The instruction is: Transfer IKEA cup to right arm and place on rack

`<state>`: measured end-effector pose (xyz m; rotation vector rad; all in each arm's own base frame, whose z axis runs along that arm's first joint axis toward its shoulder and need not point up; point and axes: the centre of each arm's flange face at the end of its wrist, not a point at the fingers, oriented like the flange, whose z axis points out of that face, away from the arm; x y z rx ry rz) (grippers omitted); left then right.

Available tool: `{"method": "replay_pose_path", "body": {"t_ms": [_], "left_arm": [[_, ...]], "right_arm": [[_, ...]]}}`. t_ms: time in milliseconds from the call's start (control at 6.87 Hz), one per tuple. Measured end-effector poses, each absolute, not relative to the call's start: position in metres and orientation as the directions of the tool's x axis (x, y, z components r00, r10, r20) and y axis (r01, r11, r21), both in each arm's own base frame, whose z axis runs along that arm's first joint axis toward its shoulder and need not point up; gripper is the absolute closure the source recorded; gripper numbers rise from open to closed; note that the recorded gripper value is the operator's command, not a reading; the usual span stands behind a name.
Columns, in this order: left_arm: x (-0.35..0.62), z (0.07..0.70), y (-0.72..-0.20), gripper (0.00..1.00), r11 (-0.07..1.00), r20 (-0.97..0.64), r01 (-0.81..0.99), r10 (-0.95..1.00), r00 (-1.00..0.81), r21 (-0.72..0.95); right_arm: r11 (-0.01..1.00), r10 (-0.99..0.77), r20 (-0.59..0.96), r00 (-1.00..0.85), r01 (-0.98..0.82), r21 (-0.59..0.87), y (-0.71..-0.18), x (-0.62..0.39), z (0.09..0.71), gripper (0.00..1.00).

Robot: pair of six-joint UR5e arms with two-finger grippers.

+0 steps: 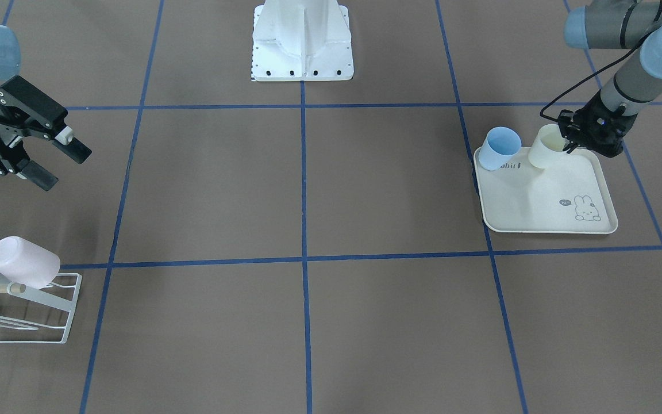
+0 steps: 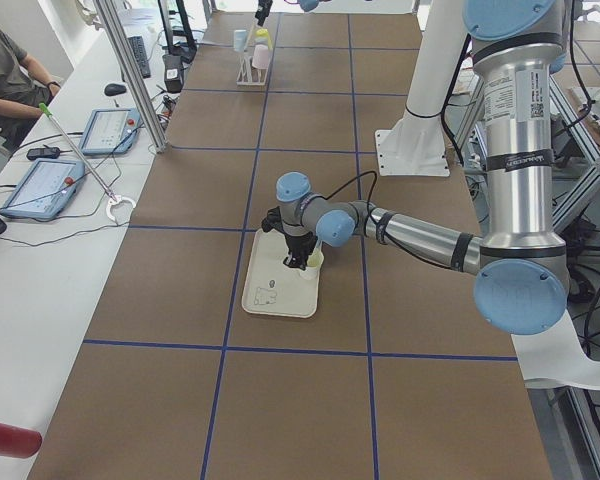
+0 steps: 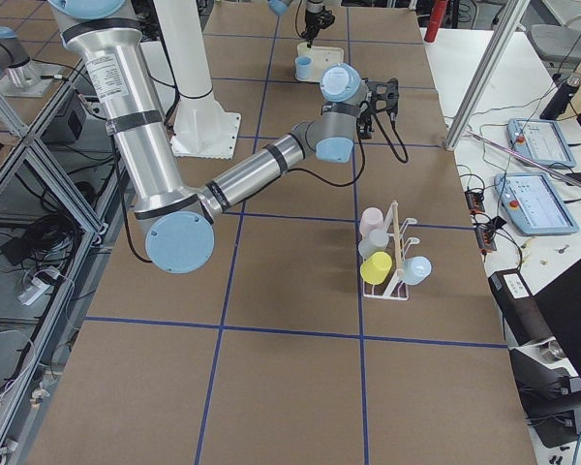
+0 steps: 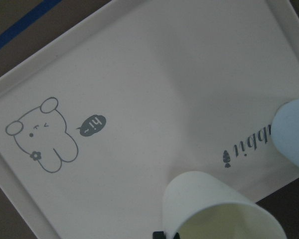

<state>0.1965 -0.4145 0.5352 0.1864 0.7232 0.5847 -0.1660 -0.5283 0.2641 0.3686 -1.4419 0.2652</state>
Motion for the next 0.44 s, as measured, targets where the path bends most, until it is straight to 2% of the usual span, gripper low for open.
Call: {"method": "replay_pose_path", "body": {"t_ms": [437], "left_arm": [[0.109,0.517,-0.452,1.0,0.895,-0.55,-0.235,0.422,0.721,0.378]], "right_arm": [[0.915,-0.048,0.993,0.112,-0.394,0.089,-0.529,-0.166,0.26,0.0]]}}
